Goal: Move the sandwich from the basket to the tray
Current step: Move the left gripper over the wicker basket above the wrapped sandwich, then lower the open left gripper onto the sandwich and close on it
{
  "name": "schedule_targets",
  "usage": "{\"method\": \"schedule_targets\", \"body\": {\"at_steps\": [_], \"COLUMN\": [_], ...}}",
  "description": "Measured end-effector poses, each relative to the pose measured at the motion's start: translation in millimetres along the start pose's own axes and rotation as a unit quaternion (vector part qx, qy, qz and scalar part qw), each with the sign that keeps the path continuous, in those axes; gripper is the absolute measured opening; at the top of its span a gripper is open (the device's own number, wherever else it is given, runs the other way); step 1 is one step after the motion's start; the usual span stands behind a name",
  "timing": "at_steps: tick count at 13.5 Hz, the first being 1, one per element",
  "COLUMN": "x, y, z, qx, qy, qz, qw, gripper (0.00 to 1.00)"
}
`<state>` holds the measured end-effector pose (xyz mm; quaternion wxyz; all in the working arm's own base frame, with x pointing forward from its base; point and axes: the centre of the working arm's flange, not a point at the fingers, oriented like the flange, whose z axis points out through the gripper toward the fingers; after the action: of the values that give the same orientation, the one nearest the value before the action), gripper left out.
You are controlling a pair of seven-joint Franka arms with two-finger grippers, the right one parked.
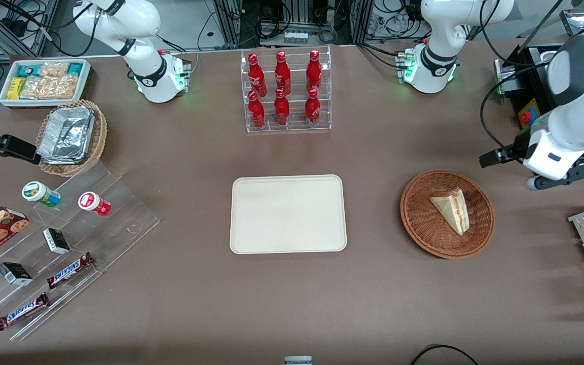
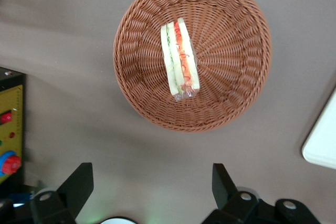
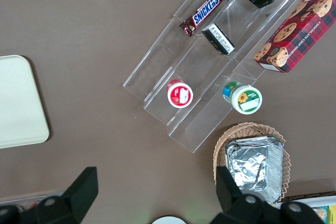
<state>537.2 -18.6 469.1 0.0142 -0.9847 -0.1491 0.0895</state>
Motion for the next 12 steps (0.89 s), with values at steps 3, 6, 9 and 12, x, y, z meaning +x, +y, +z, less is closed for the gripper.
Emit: {"method": "schedule_targets", "body": {"at_steps": [3,6,9,12], "x": [3,4,5,8], "y": [1,3,10,17], "z": [30,57,77,92], "qx": [-0.004,-0.009,-0.015,-0.018], "qy": [0.011,0.025,0.038,0.048], "qz": [-0.031,-0.059,-0.071,-0.070], "qw": [0.9995,0.9979,0.9967,0.9963], "gripper": [1.00,1.00,1.00,1.00]}}
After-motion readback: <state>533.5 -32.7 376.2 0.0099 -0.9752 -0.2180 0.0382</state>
